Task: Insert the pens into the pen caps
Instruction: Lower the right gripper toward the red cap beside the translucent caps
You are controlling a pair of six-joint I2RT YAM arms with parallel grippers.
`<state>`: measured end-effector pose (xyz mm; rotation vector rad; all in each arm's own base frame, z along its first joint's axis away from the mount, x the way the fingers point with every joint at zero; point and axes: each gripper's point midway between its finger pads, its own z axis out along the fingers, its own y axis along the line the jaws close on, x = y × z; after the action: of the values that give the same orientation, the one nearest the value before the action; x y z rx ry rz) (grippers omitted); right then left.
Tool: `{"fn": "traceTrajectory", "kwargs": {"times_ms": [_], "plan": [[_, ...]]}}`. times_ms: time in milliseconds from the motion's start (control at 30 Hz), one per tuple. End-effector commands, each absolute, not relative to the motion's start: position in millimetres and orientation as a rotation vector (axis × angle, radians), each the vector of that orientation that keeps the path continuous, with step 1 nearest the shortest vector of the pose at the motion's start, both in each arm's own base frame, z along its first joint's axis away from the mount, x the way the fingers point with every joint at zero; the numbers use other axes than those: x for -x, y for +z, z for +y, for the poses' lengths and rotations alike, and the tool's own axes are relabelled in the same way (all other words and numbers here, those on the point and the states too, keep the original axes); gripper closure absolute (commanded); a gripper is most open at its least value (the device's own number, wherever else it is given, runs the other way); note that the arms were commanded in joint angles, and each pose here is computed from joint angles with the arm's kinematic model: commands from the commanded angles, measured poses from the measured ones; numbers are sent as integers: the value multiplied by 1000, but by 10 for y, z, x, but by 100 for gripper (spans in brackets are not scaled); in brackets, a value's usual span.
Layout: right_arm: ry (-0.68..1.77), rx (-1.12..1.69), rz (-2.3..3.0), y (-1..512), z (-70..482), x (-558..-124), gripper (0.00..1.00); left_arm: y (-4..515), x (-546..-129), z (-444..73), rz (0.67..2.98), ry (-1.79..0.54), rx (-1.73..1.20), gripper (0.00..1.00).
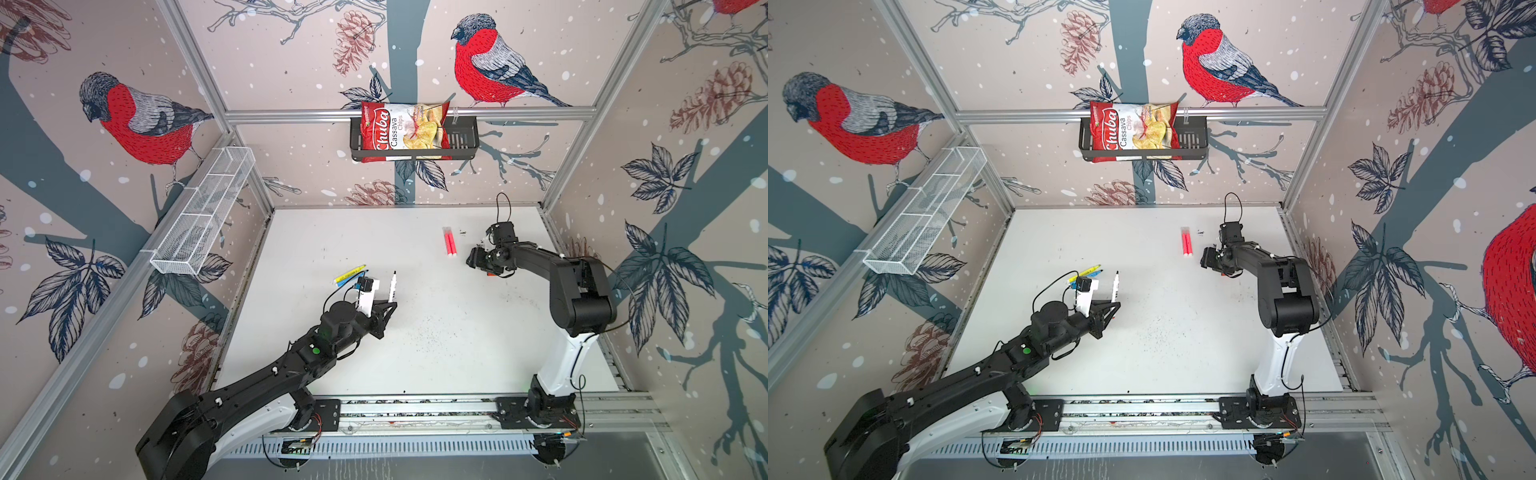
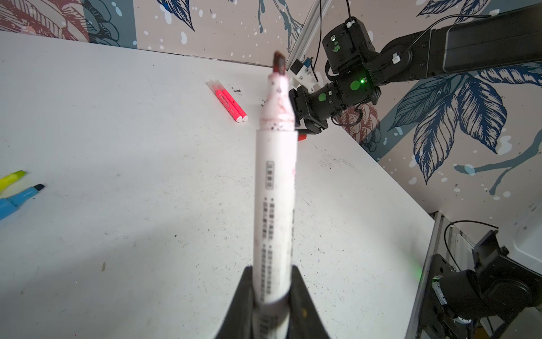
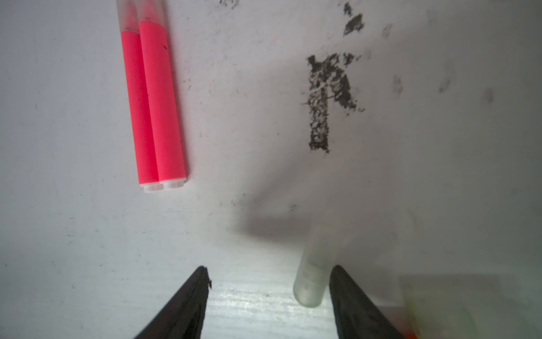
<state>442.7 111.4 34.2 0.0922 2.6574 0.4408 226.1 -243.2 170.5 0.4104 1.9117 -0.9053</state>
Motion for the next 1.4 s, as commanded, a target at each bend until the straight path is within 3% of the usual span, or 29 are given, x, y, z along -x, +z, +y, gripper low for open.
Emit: {"fn": "traceTrajectory", "kwargs": {"times_ms": [0, 367, 1167, 1300, 1367], "plan": [[423, -111, 2626, 402, 1079, -4492, 33, 1790, -2300, -2434, 1881, -904, -395, 93], [335, -144, 2635, 428, 984, -4574, 37, 1815, -2305, -2420, 1876, -895, -393, 93], [223, -66, 2699, 254, 1060, -4574, 69, 1790, -2275, -2399, 1882, -896, -395, 93], [227, -61, 2696, 281, 1065, -4570, 70, 1794, -2267, -2372, 1878, -892, -387, 93], [233, -55, 2693, 311, 1081, -4567, 64, 1794, -2261, -2364, 1877, -891, -385, 93]]}}
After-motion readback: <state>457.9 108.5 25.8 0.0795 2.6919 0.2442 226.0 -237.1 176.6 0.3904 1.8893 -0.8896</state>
